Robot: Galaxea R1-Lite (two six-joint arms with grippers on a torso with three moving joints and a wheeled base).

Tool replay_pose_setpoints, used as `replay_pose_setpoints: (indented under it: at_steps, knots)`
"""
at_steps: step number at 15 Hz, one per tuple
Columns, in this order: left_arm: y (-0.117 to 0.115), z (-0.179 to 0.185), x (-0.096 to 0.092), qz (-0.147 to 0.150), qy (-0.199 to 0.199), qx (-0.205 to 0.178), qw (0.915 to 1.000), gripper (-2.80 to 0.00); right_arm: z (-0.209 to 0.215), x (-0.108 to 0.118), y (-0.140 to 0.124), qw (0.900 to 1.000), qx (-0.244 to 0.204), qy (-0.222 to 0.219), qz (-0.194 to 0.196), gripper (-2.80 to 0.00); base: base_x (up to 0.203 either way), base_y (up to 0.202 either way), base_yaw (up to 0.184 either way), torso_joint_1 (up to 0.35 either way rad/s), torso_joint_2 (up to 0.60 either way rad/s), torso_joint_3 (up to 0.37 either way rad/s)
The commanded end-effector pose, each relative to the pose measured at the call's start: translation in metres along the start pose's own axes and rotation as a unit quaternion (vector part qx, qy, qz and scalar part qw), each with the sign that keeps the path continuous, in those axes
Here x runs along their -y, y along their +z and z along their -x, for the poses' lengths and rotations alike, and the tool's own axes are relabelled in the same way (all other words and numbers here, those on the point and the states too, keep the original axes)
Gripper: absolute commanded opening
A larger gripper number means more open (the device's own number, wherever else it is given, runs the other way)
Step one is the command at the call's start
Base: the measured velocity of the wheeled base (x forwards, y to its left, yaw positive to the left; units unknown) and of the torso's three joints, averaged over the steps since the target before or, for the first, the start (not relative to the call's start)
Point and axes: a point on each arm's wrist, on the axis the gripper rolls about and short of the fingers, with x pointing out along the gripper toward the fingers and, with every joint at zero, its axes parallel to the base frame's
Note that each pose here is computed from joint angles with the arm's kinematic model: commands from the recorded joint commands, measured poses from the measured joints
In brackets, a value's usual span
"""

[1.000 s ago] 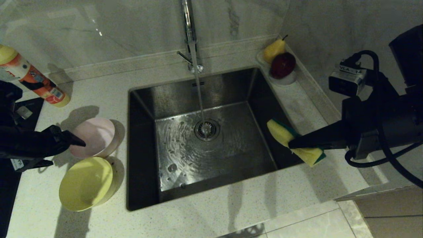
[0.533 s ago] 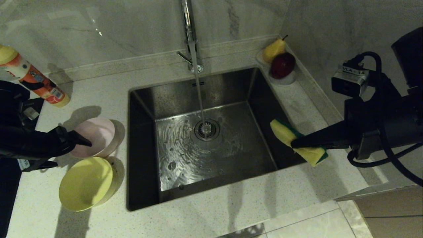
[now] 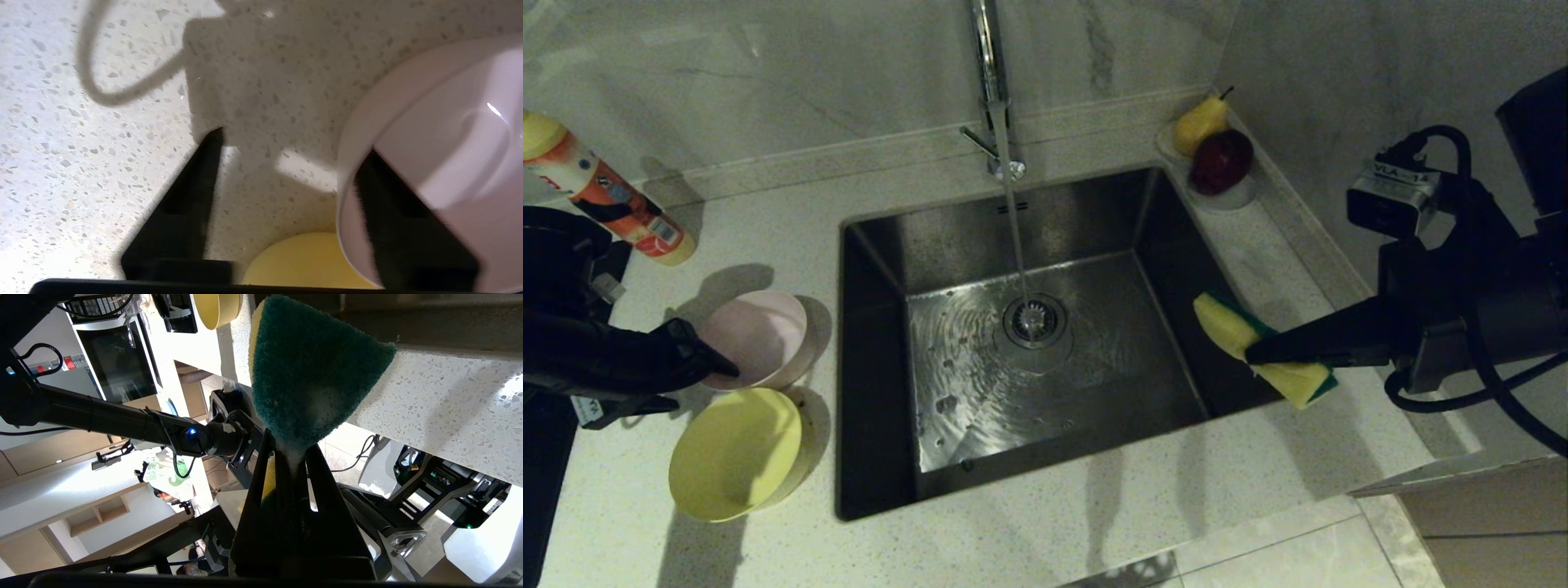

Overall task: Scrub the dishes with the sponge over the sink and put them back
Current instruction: Wash the bowl

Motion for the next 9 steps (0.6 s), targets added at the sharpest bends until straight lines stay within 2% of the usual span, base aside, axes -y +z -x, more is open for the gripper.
replay_pose_setpoints:
  at_steps: [1, 5, 9]
  knots:
    - [0.0, -0.003, 0.0, 0.002, 0.004, -0.002, 1.0, -2.8, 0.0, 0.0, -0.001, 1.0, -0.003, 0.002, -0.003, -2.8, 0.0, 0.0, 0.0, 0.0, 0.0, 0.0]
    - [0.004, -0.002, 0.001, 0.003, 0.011, 0.027, 0.9996, -2.8, 0.001, -0.004, 0.004, 1.0, 0.004, 0.007, 0.004, -2.8, 0.0, 0.0, 0.0, 0.0, 0.0, 0.0]
    - [0.017, 0.014, 0.007, 0.027, -0.005, 0.064, 0.9976, -2.8, 0.001, -0.002, 0.001, 1.0, 0.0, 0.005, 0.0, -2.8, 0.0, 0.0, 0.0, 0.0, 0.0, 0.0]
